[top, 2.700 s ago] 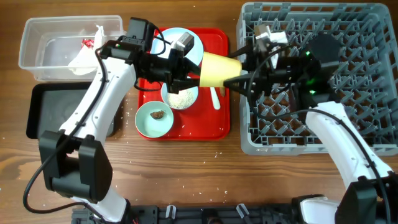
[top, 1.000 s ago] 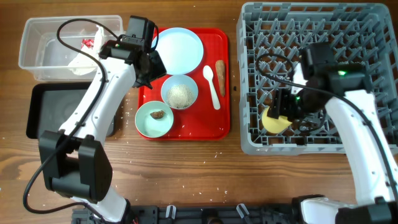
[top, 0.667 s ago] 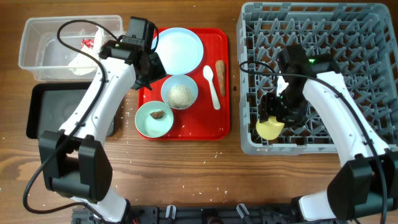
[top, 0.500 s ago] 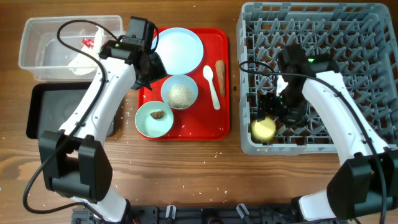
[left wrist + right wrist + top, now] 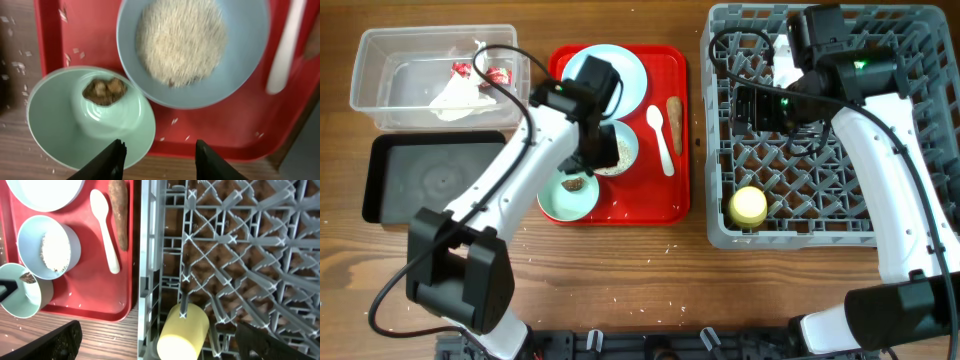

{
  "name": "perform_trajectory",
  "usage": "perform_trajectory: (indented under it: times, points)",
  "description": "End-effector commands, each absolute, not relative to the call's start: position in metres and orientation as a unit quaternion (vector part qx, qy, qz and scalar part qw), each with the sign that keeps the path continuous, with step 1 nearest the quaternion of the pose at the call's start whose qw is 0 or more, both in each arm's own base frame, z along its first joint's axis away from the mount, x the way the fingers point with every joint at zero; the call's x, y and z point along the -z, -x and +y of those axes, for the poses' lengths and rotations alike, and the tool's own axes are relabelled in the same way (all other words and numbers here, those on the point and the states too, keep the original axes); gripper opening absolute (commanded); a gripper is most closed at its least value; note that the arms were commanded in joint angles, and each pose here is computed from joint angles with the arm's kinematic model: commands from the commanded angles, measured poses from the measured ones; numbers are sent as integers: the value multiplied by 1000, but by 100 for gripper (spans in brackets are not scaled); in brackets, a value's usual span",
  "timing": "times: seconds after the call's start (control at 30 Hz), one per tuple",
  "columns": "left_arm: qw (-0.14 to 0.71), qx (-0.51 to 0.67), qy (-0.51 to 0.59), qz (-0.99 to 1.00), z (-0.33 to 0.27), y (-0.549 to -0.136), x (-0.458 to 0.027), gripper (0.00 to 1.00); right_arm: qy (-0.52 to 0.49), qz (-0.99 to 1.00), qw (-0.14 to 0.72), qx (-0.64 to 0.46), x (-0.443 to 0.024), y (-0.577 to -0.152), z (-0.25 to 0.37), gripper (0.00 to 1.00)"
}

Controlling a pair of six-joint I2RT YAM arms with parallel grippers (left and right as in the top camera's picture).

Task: Sort waste into correct bins and load items into the dishwasher rack
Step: 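Grasp light green bowl with left gripper and tip scraps onto black tray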

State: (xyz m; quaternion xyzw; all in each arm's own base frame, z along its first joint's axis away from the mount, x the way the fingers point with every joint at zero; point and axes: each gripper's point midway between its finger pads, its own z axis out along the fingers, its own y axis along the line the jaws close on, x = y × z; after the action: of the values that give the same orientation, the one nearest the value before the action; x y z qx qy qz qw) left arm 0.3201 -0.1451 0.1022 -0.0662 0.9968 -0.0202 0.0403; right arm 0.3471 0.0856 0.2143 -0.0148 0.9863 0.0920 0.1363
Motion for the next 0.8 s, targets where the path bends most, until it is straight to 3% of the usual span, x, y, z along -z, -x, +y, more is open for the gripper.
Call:
perform_trajectory:
  times: [0.0, 0.07, 0.27, 0.5, 0.77]
  points:
    - [3, -8, 27, 1000, -141, -287, -68, 42, 49, 983, 158, -84, -221, -354, 87, 100]
    - [-3, -11, 25, 1000, -137, -276, -39, 36, 49, 982, 162, -85, -222, -355, 87, 100]
    - [11, -3, 25, 1000, -139, -279, -29, 4, 49, 982, 163, -85, -222, -356, 87, 100]
    - [17, 3, 46, 999, -131, -291, -55, 4, 49, 982, 164, -85, -222, -356, 87, 100]
    - [116, 133, 119, 977, -81, -340, -159, 4, 60, 980, 172, -84, -223, -360, 88, 100]
